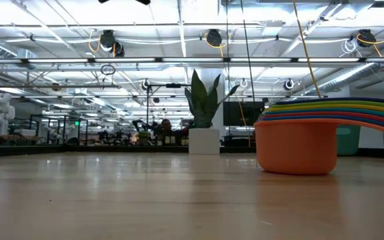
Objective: Nest measuring cups in basket
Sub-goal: Put the nested measuring cups into the green bin
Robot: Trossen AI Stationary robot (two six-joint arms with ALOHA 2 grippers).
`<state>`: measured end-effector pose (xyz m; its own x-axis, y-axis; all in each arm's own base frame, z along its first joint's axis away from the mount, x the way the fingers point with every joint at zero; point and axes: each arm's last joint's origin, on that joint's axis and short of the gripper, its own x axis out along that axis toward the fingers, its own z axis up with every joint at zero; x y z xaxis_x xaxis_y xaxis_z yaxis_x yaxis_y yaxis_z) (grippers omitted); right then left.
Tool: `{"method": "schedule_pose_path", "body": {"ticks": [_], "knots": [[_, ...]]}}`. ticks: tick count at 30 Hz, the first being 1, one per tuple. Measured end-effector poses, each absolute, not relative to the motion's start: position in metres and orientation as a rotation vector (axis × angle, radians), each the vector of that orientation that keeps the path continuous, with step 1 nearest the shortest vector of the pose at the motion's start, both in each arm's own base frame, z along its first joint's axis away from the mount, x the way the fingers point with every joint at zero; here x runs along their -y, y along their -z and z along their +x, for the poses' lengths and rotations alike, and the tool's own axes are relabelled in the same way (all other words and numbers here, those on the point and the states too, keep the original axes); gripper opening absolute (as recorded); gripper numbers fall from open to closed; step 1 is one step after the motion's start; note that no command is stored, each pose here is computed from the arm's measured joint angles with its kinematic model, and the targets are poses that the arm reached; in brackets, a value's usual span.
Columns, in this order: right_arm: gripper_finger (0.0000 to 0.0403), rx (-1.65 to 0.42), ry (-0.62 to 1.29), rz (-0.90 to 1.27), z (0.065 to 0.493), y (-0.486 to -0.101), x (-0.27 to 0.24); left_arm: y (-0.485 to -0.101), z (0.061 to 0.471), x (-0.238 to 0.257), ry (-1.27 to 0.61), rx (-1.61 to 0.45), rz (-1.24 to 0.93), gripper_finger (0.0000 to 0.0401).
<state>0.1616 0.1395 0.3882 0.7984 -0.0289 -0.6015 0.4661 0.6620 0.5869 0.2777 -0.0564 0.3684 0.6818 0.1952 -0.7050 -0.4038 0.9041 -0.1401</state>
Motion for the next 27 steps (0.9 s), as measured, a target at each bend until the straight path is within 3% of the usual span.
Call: {"method": "schedule_pose_path", "body": {"ticks": [7,12,22,27], "knots": [[0.0244,-0.891,0.446,1.075,0.182,-0.365,-0.170,-0.367,0.276,0.061,-0.258,-0.806,-0.317,0.0067],[0.0244,-0.987,0.513,1.182,0.187,-0.355,-0.185,-0.366,0.275,0.065,-0.203,-0.832,-0.341,0.0067],[0.0244,-1.027,0.501,1.078,0.186,-0.350,-0.189,-0.366,0.267,0.091,-0.138,-0.858,-0.431,0.0067],[0.0258,-0.947,0.425,0.950,0.209,-0.335,-0.206,-0.366,0.262,0.105,-0.140,-0.849,-0.443,0.0067]]}}
